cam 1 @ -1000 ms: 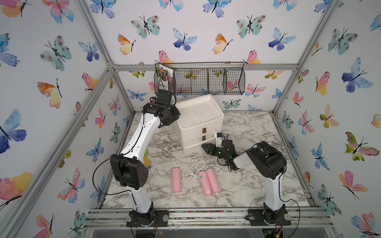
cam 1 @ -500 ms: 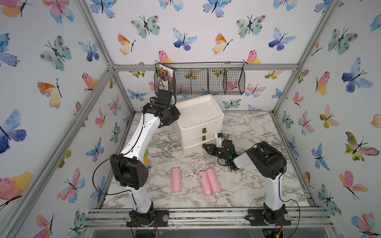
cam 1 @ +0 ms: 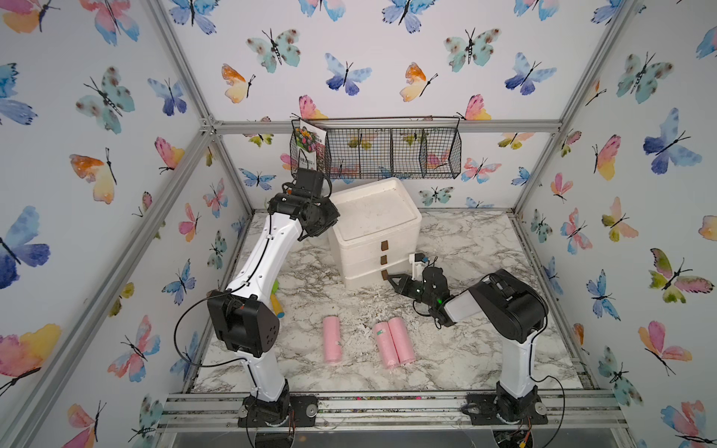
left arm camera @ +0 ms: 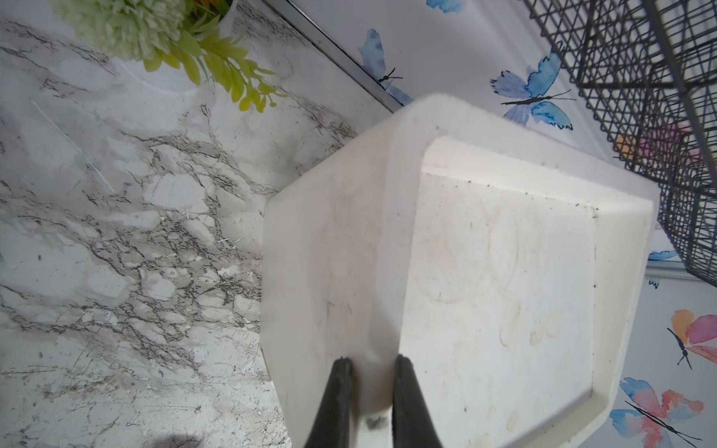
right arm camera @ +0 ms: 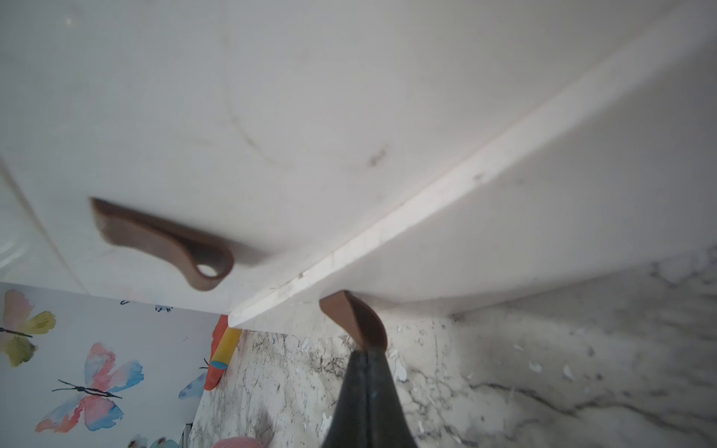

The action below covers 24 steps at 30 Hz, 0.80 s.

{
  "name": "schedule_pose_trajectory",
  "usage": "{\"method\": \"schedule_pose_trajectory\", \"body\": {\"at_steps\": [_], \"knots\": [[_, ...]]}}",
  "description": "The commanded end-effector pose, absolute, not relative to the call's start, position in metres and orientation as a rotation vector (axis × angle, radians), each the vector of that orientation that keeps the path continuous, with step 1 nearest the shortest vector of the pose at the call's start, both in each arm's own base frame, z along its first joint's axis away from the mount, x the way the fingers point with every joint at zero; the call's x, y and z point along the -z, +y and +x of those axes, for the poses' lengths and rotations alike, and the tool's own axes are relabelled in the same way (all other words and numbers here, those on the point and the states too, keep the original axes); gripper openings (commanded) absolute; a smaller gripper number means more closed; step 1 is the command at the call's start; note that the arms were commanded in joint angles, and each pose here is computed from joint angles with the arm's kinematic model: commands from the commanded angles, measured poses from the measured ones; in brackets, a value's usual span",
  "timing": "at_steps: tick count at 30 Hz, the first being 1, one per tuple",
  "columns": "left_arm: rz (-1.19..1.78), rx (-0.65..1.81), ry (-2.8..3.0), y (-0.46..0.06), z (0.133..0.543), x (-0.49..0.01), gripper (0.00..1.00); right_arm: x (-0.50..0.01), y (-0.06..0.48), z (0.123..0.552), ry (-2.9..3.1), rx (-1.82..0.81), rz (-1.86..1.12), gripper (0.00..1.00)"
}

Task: Sort the rolls of trash bags by color and place them into the drawer
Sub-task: Open the drawer in the storage box.

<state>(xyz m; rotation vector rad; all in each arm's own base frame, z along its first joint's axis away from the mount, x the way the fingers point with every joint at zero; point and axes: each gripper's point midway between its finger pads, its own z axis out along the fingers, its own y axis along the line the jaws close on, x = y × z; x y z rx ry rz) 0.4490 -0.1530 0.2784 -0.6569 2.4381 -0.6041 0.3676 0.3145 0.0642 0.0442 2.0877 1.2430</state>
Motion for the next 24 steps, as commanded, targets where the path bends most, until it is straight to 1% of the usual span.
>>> {"method": "schedule_pose_trajectory", "body": {"at_steps": [1, 12, 17, 24], "knots": [[-0.589, 0.874, 2.354, -0.206, 0.477, -0.286, 0.0, -0.072, 0.307, 0.366, 2.073, -1.234, 0.072, 0.02], [-0.607, 0.887, 2.339, -0.212, 0.478, -0.287, 0.0, -0.067, 0.288, 0.33, 2.113, -1.229, 0.092, 0.02], [-0.608, 0.892, 2.332, -0.213, 0.477, -0.289, 0.0, -0.067, 0.28, 0.304, 2.131, -1.212, 0.096, 0.02], [-0.612, 0.911, 2.33, -0.217, 0.473, -0.287, 0.0, -0.069, 0.281, 0.266, 2.177, -1.144, 0.063, 0.02]]}}
